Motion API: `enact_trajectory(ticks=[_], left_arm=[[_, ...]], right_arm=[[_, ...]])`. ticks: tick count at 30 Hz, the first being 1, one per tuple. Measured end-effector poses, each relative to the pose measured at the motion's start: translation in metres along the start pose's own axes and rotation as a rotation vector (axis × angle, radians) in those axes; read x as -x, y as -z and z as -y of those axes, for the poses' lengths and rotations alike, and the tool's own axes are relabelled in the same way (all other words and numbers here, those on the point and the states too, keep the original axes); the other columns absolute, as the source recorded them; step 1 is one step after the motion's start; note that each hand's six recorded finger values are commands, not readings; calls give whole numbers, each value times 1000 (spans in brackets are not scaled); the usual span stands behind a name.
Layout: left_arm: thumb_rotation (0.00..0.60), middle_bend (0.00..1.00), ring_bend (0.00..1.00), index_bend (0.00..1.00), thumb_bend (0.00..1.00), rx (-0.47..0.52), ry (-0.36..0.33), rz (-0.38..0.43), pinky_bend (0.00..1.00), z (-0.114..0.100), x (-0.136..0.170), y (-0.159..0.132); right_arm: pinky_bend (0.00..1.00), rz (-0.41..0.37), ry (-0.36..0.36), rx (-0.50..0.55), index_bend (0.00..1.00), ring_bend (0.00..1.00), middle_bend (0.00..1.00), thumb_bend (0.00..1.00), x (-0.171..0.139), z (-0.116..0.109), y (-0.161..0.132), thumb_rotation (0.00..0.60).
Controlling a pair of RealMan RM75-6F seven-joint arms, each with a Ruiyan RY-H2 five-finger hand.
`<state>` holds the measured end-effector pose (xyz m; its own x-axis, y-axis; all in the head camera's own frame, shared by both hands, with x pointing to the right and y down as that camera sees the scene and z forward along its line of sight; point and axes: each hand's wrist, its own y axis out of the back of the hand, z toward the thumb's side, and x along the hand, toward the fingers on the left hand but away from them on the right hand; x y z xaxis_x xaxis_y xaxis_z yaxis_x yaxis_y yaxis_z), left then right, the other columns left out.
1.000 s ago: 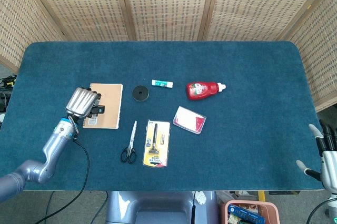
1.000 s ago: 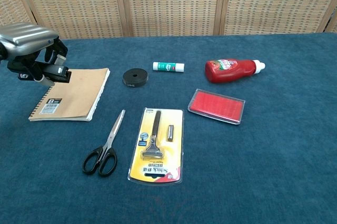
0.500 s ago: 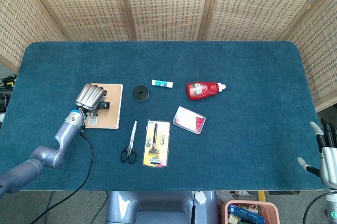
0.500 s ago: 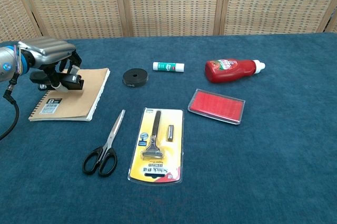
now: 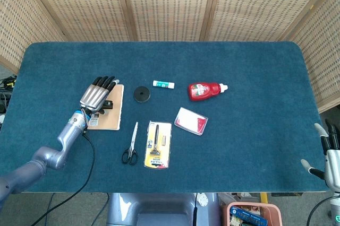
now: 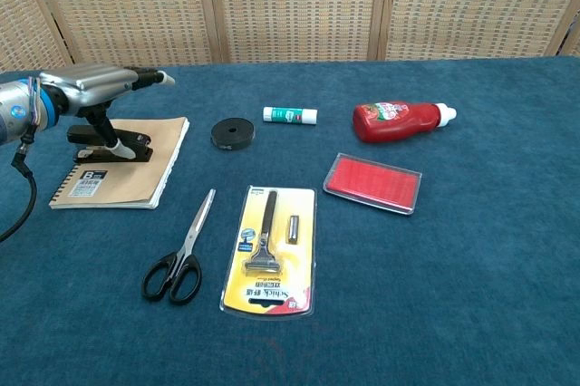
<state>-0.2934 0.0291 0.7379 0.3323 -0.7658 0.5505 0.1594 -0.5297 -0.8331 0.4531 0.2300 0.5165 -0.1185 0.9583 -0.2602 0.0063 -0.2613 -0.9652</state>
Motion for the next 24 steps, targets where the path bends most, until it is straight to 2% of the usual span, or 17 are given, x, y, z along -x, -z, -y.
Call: enact_trajectory(ticks=[4, 8, 13, 17, 21, 24], left_arm=[[600, 0, 0, 0, 0, 31, -67, 13, 0, -21, 11, 7], [600, 0, 0, 0, 0, 77, -98, 9, 0, -34, 29, 17], [600, 0, 0, 0, 0, 172, -132, -36, 0, -44, 71, 36], [600, 0, 0, 0, 0, 232, -176, -110, 0, -49, 122, 54], [600, 0, 0, 0, 4, 275, -230, -229, 0, -51, 189, 71], [600, 0, 0, 0, 23, 312, -228, -316, 0, -44, 237, 82]], right_arm=[[0, -11, 2, 6, 0, 0, 0, 0, -2, -1, -2, 600], [0, -20, 5, 20, 0, 0, 0, 0, -4, -4, -3, 600], [0, -30, 13, 34, 0, 0, 0, 0, -6, -8, -3, 600], [0, -40, 15, 44, 0, 0, 0, 0, -9, -10, -3, 600], [0, -45, 23, 60, 0, 0, 0, 0, -11, -14, -2, 600], [0, -52, 33, 77, 0, 0, 0, 0, -14, -18, -1, 600]])
